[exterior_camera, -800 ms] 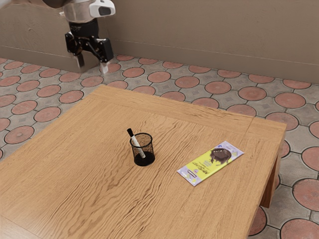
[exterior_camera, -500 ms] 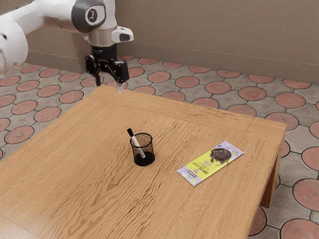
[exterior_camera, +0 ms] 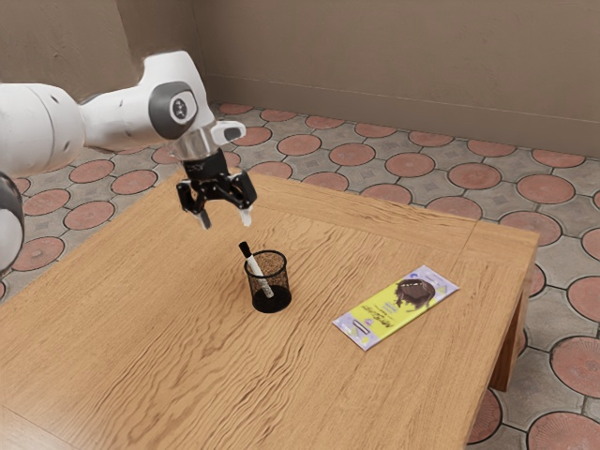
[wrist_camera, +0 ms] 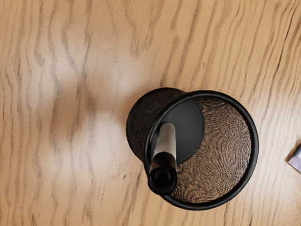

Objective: Take the marker out of the pen holder and place it to the left of the pen holder.

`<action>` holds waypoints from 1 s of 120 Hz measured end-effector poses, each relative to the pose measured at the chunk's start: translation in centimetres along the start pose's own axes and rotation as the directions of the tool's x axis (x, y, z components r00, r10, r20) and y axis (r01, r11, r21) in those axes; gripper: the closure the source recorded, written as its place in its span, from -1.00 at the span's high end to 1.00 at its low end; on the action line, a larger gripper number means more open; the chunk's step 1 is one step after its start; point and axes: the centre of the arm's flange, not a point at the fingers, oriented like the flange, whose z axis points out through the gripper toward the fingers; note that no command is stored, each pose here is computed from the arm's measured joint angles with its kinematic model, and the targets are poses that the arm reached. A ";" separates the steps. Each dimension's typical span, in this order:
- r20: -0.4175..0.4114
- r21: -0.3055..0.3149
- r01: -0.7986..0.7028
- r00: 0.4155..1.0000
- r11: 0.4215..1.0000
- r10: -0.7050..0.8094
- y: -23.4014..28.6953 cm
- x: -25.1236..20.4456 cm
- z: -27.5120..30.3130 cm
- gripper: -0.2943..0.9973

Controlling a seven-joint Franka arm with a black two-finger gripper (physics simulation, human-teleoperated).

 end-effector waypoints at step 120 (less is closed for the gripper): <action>-0.136 -0.045 -0.111 0.985 0.993 0.104 -0.5 1.4 6.6 -0.11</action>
